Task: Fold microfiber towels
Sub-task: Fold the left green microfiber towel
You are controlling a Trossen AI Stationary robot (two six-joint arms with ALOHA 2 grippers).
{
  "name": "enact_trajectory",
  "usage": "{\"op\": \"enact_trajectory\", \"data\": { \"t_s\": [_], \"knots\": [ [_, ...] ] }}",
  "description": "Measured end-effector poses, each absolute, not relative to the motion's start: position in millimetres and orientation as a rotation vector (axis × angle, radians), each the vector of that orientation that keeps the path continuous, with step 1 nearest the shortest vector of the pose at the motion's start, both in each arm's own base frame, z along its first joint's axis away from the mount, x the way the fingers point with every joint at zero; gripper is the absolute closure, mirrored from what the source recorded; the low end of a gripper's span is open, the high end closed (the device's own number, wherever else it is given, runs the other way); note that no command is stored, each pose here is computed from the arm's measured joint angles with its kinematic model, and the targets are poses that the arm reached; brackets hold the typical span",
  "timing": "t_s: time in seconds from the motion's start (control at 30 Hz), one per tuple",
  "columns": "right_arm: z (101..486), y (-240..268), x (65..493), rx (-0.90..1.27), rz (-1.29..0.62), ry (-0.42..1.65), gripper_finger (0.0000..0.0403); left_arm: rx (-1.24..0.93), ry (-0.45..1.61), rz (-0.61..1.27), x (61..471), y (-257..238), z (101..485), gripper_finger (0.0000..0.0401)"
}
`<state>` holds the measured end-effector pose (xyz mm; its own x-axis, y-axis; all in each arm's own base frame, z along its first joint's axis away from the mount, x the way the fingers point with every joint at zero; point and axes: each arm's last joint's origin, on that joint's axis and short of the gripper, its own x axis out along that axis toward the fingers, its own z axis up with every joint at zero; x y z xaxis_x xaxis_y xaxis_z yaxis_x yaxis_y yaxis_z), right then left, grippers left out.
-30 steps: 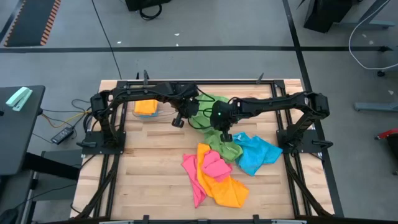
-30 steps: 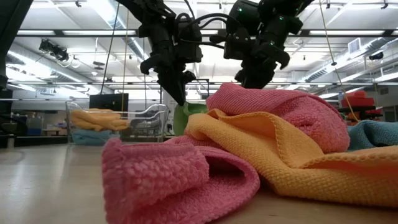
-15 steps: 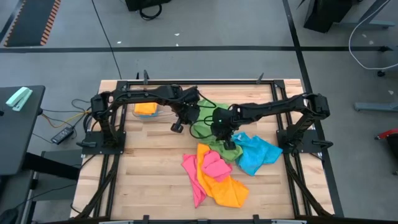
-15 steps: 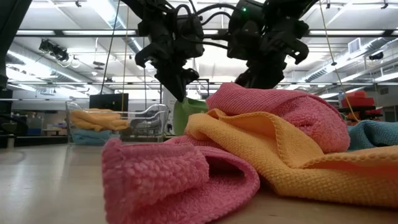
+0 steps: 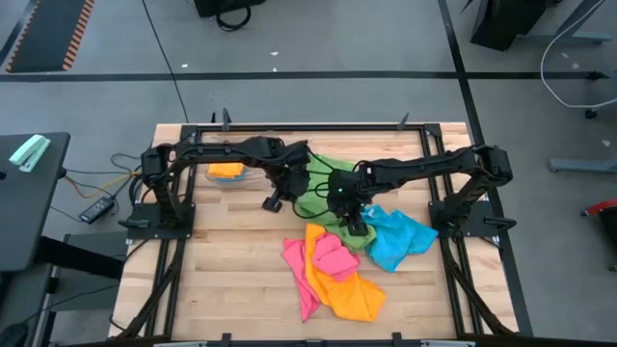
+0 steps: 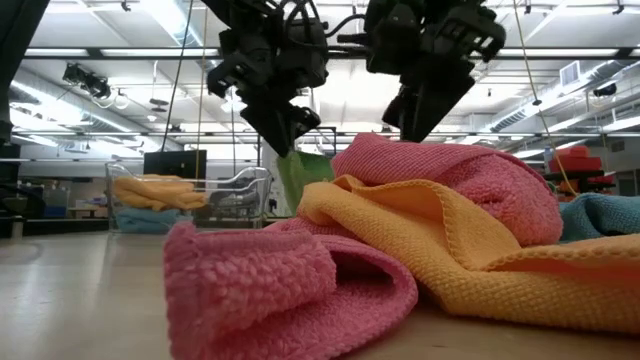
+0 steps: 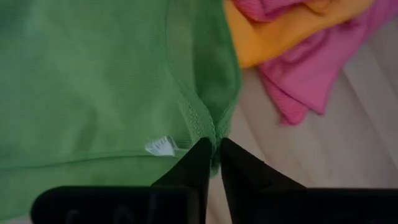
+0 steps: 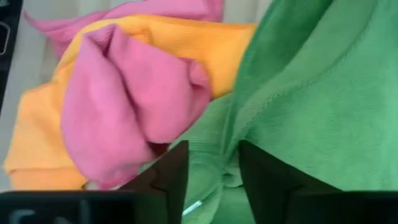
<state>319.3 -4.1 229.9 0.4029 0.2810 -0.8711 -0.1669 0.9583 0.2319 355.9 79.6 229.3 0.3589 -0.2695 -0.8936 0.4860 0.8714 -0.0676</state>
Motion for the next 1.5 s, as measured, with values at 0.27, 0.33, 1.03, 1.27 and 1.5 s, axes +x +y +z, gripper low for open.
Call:
{"op": "enact_trajectory", "data": {
  "t_s": [0.27,0.33,1.03,1.27,1.5],
  "knots": [
    [245,3,317,0.083,0.282,1.185,0.0213,0.182,1.144,-0.506,355,65,229,0.0286],
    [246,3,316,0.076,0.283,1.196,0.0213,0.156,1.159,-0.492,355,65,228,0.0263],
    [273,-42,301,-0.039,0.163,1.102,0.0247,0.022,1.235,-0.416,347,64,213,0.0281],
    [275,-56,303,-0.049,0.131,1.052,0.0253,-0.002,1.297,-0.426,341,68,223,0.0306],
    [278,-66,306,-0.098,0.126,0.988,0.0254,0.013,1.285,-0.435,317,62,249,0.0356]
  ]
}}
